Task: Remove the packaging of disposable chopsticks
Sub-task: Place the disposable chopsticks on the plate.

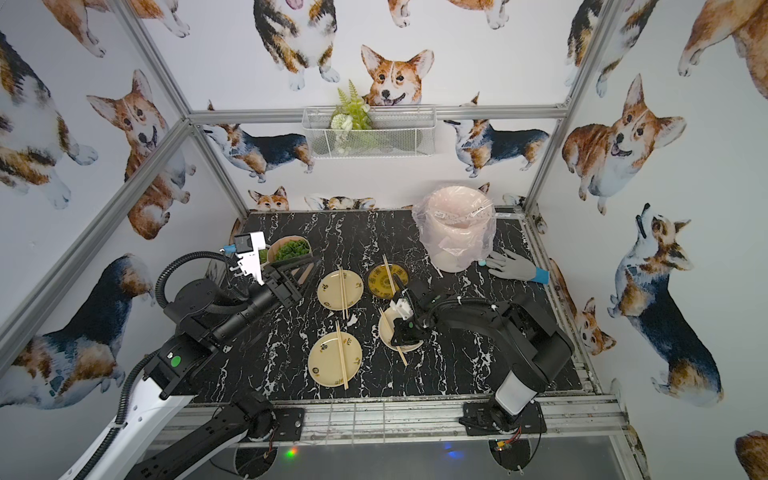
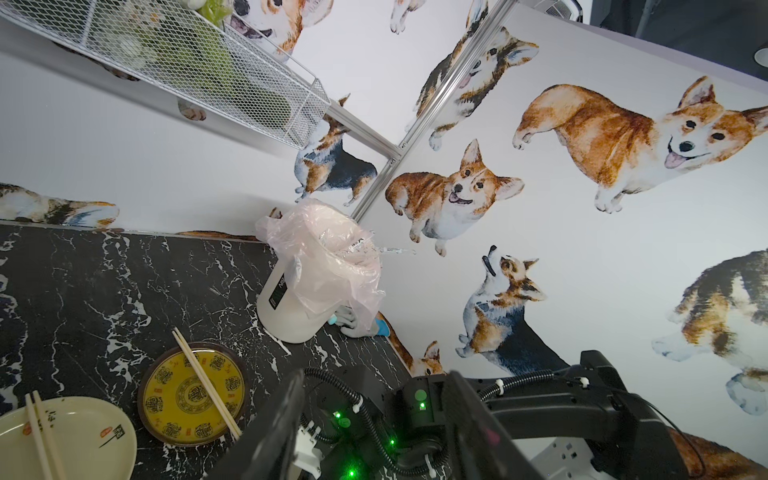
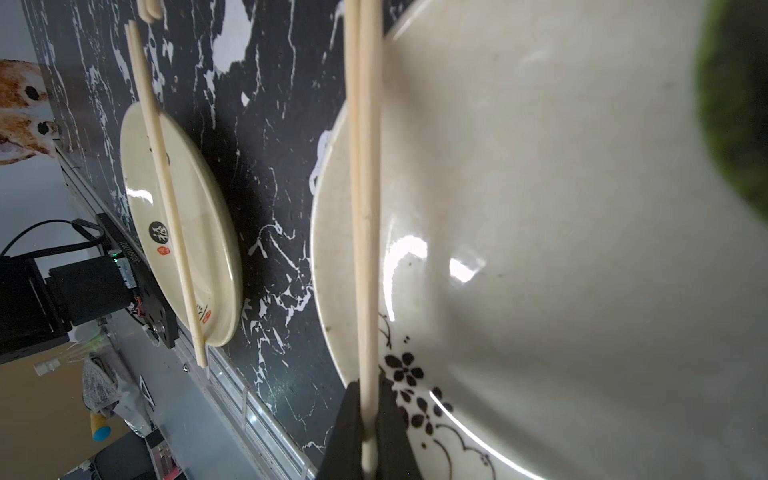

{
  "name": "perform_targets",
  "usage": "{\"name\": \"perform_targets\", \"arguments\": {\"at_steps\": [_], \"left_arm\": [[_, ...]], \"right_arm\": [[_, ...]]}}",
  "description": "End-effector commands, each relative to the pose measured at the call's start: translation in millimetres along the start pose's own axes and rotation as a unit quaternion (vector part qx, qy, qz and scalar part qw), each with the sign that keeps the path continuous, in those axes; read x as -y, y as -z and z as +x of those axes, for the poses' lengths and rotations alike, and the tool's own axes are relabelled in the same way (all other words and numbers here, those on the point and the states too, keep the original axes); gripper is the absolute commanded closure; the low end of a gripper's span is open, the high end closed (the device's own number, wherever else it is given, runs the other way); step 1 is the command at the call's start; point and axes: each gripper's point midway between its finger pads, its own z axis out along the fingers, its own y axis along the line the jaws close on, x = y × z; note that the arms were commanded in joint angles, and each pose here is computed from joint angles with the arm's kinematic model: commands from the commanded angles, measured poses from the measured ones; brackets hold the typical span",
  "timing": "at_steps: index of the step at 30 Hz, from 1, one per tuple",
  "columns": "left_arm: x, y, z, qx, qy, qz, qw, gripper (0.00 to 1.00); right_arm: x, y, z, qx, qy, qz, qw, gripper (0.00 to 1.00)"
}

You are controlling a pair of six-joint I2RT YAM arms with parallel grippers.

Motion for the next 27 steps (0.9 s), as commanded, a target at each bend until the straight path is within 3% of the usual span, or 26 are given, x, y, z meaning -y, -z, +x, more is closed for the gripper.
{"name": "perform_targets", "arguments": {"at_steps": [1, 12, 27], "left_arm": [[0, 0, -3, 0.004, -0.006, -0.003, 1.000, 0.43], [0, -3, -3, 0.003, -0.003, -0.002, 1.000, 0.43], [0, -1, -2, 0.002, -0.002, -0.002, 1.000, 0.43]], "right_arm": [[1, 0, -6, 0.007, 0.011, -0.005, 1.000, 1.00], [10, -1, -5, -0.004, -0.005, -0.003, 1.000, 0.99], [14, 4, -5, 0.002, -0.003, 0.013, 1.000, 0.83]]}}
